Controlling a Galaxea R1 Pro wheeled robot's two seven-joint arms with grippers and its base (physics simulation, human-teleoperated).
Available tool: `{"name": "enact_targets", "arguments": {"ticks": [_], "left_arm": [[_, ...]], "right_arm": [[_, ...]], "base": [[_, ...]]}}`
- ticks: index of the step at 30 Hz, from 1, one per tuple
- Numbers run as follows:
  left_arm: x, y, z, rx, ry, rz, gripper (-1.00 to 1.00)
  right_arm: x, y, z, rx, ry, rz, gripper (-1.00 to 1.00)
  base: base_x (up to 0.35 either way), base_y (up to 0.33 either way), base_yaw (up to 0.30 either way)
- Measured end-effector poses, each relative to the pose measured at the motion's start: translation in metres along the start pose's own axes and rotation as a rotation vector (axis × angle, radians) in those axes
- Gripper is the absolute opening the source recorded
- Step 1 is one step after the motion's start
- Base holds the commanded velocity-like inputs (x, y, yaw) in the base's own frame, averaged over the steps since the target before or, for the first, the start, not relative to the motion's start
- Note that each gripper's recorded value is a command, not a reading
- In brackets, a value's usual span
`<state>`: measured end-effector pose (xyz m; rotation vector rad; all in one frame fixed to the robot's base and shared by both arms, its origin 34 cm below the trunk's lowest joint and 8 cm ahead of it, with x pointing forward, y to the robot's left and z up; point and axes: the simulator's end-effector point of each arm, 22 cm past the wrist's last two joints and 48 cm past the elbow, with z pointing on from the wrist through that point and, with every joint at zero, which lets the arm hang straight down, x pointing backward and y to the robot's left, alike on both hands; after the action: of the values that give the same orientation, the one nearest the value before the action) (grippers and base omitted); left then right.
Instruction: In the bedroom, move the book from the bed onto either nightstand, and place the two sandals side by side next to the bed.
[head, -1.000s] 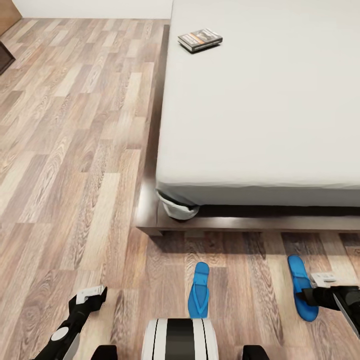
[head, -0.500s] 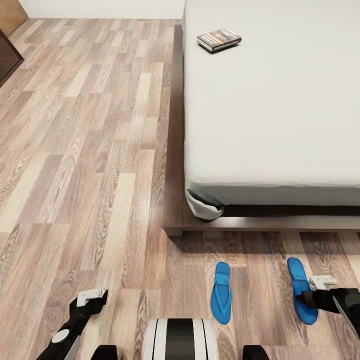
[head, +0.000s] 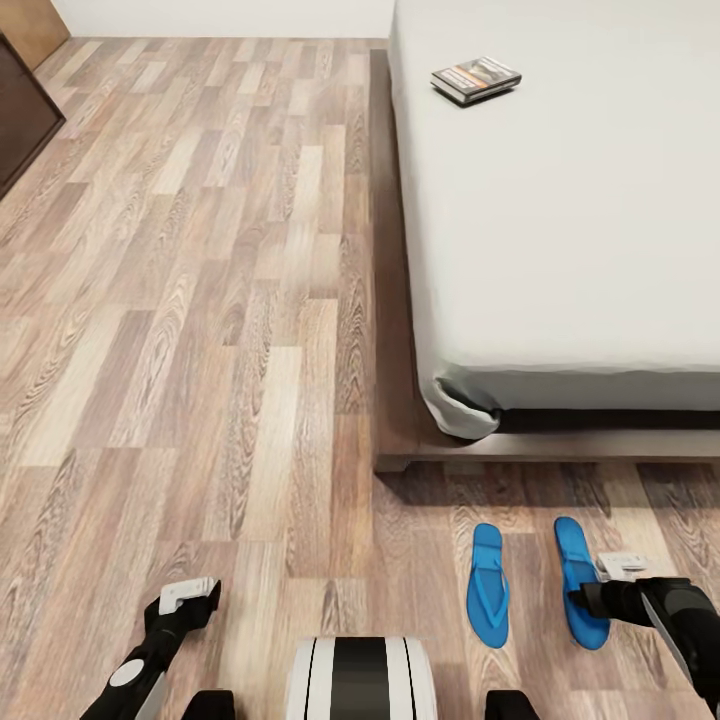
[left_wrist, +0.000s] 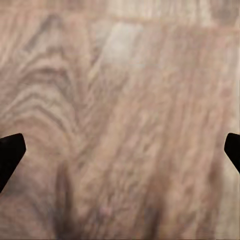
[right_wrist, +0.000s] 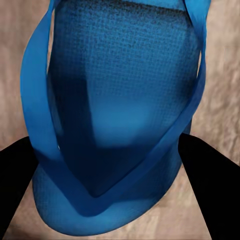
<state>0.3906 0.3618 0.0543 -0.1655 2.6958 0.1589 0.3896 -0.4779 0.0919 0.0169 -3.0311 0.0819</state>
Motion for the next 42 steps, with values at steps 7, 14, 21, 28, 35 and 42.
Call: {"name": "enact_targets", "arguments": {"ticks": [7,14,21,28,35,42], "left_arm": [[0.0,0.0,0.0,0.0,0.0,0.0,1.0],[0.0,-0.001,0.0,0.001,0.0,0.0,1.0],[0.0,-0.001,0.0,0.001,0.0,0.0,1.0],[0.0,-0.001,0.0,0.001,0.0,0.0,1.0],[0.0,-0.001,0.0,0.001,0.0,0.0,1.0],[0.001,-0.004,0.0,0.004,0.001,-0.004,1.0]], "right_arm": [[0.0,0.0,0.0,0.0,0.0,0.0,-1.0],[0.001,0.0,0.0,0.002,0.001,0.001,-1.0],[0.0,0.0,0.0,0.003,0.001,0.0,-1.0],[0.001,-0.013,0.0,0.059,0.003,-0.004,-1.0],[0.001,-0.032,-0.002,0.147,0.002,0.001,-1.0],[0.001,-0.032,-0.002,0.15,0.002,0.002,-1.0]], "base": [[0.0,0.285,0.0],[0.0,0.153,0.0],[0.0,0.004,0.0],[0.0,0.0,0.0],[0.0,0.0,0.0],[0.0,0.0,0.0]]}}
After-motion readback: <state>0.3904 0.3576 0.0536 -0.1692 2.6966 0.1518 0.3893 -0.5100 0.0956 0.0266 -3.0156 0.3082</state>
